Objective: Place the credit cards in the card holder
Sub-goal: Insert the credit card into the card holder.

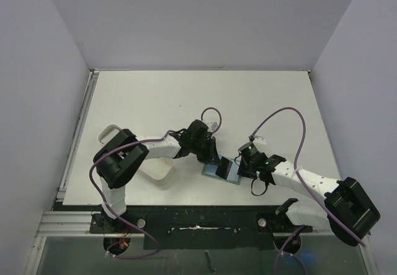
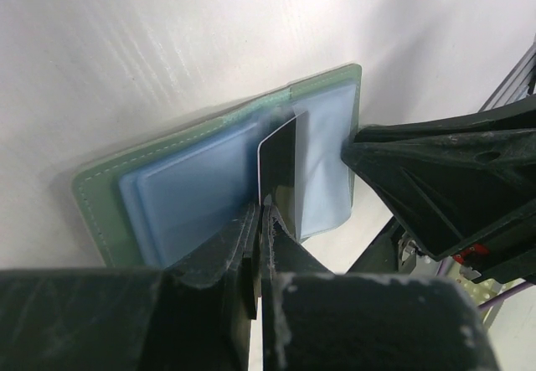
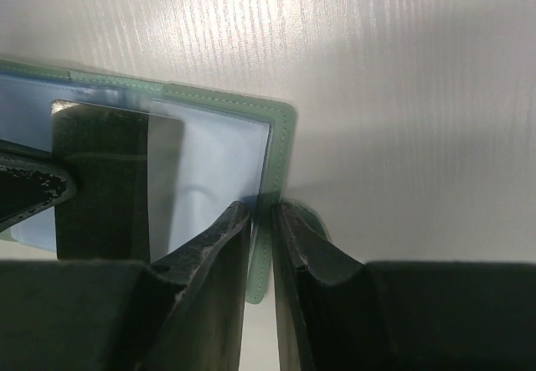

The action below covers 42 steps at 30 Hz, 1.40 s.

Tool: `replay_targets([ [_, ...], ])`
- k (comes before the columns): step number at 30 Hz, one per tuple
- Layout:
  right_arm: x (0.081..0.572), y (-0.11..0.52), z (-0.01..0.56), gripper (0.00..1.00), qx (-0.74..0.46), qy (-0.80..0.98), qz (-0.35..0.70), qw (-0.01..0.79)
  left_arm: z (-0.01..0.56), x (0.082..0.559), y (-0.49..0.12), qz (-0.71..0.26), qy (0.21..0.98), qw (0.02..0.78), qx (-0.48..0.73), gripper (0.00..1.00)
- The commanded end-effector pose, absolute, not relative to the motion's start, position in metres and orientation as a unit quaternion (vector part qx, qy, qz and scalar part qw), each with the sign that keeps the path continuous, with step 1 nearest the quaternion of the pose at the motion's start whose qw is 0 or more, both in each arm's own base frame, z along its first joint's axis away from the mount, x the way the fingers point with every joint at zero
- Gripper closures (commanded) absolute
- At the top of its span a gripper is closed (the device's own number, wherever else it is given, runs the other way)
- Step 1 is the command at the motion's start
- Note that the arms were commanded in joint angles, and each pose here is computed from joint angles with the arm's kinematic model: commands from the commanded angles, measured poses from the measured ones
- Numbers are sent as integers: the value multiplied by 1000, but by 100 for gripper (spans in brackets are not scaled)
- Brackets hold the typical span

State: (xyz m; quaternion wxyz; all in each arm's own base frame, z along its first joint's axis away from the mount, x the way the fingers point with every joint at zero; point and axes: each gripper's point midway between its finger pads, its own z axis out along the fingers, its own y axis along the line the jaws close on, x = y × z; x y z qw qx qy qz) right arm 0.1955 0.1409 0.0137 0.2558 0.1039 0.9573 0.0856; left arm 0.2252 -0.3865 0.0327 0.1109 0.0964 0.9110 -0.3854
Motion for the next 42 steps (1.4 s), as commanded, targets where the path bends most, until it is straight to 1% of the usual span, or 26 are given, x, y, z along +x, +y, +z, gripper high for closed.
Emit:
replay_targets([
  [1, 200, 143, 10, 81, 113, 954, 91, 263, 37, 232, -399, -396, 905, 128, 93, 100],
  [10, 201, 146, 13, 81, 115, 953, 100, 263, 38, 235, -403, -406, 901, 137, 65, 100],
  [18, 198, 143, 15, 81, 122, 950, 102, 268, 36, 238, -395, -392, 905, 155, 54, 100],
  [31, 197, 148, 20, 80, 127, 948, 112, 270, 40, 231, -403, -407, 897, 167, 34, 99],
  [36, 199, 145, 30, 77, 132, 944, 115, 280, 49, 235, -398, -395, 899, 187, 35, 78],
  [39, 200, 145, 35, 77, 134, 941, 121, 287, 53, 234, -398, -395, 898, 192, 37, 73],
  [42, 200, 144, 33, 79, 138, 940, 120, 287, 52, 232, -400, -395, 898, 191, 40, 69],
])
